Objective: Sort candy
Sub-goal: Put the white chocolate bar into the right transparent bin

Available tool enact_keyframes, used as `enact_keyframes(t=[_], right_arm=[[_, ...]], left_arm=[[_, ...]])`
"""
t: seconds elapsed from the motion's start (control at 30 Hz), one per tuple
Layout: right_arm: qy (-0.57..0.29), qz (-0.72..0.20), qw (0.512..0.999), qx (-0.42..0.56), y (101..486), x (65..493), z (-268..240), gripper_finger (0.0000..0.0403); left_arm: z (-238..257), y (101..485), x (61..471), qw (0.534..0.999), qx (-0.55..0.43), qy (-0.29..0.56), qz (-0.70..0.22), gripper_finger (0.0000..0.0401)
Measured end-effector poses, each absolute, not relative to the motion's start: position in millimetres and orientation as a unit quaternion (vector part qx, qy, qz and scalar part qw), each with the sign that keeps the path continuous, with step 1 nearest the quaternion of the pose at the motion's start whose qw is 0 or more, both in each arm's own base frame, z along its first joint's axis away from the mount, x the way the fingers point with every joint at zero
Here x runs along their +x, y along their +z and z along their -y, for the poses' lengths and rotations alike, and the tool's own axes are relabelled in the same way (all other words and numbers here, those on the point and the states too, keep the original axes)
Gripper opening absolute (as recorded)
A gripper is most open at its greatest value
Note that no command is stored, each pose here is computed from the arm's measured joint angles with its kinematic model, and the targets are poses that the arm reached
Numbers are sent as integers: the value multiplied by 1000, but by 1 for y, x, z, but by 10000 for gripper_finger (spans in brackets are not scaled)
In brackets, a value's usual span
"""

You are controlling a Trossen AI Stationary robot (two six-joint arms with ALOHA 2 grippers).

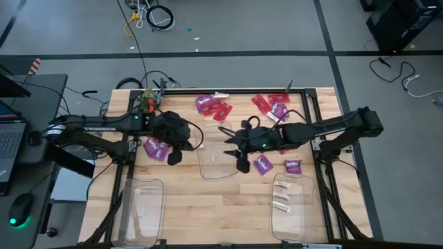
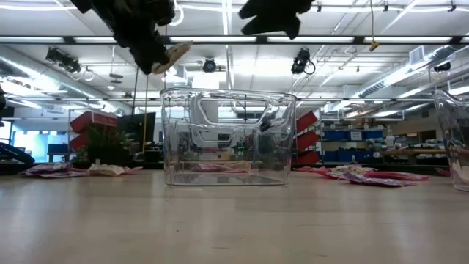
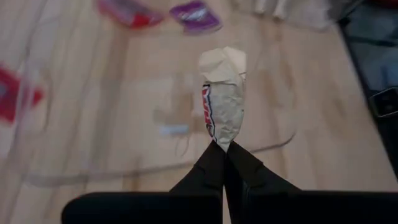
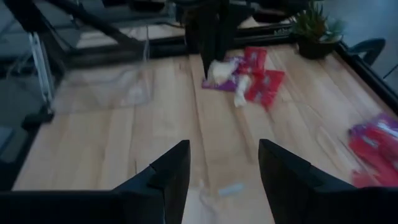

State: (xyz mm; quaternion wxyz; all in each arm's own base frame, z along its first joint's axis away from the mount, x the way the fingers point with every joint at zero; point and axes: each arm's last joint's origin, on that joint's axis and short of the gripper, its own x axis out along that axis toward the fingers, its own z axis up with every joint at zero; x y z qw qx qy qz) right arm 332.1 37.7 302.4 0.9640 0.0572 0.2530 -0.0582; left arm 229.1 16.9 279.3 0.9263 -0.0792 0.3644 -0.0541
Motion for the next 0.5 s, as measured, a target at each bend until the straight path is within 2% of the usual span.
enact_keyframes(t=[0.3, 0.5], right_arm=[[-30, -205, 978, 35, 296, 352, -41, 189], [4, -165, 985, 42, 302, 357, -45, 191]], left_arm=[[-11, 284, 245, 939, -79, -146, -300, 1], [-9, 284, 254, 941, -89, -172, -278, 1]])
